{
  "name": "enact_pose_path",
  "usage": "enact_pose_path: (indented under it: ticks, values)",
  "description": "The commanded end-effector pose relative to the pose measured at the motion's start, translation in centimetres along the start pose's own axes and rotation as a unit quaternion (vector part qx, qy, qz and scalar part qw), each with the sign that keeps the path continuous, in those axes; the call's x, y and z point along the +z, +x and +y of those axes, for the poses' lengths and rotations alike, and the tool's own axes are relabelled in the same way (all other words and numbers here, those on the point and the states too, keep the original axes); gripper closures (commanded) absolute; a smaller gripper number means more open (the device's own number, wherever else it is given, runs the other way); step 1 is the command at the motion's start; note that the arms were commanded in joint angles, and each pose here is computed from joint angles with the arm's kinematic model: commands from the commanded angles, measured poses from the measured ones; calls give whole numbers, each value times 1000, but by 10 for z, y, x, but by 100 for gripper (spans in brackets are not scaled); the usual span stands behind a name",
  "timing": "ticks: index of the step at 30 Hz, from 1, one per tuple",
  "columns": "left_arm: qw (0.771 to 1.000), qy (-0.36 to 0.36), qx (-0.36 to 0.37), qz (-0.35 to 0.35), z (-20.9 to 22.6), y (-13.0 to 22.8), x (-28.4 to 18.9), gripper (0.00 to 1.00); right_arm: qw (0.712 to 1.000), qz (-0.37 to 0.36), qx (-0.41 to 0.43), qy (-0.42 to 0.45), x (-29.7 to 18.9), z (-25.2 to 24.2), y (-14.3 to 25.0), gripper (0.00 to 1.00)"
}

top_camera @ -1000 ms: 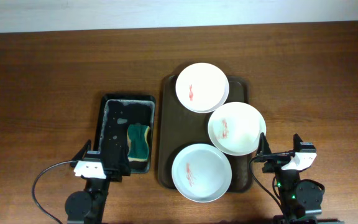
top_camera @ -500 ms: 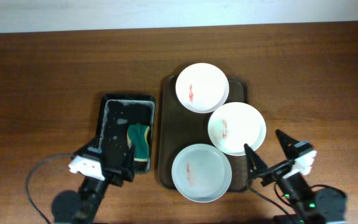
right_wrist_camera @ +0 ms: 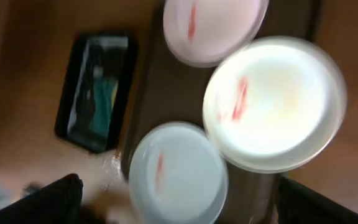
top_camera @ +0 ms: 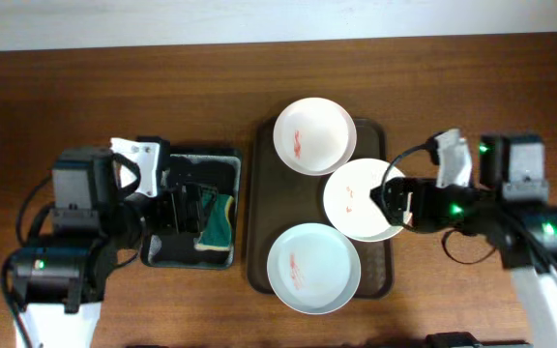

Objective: Clean dirty plates on tray and stack at the side

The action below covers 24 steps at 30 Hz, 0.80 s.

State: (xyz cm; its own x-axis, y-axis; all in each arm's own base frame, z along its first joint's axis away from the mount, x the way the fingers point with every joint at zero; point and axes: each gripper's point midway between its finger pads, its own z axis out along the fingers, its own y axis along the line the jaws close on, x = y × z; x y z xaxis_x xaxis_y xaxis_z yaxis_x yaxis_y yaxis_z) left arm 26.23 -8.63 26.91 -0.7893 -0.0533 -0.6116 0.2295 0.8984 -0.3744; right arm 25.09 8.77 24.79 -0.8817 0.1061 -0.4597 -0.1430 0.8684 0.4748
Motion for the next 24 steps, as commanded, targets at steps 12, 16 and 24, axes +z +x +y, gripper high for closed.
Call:
enact_pose_path:
  ticks: [12, 16, 24]
  values:
    - [982, -76, -38, 170, 36, 45, 53, 21, 970, 228, 51, 73, 126, -64, 168, 46]
    - [980, -78, -42, 181, 40, 46, 61, 21, 965, 243, 57, 79, 144, -74, 174, 56]
    - [978, -117, -33, 172, 54, 42, 60, 25, 971, 219, 67, 67, 177, -74, 148, 96]
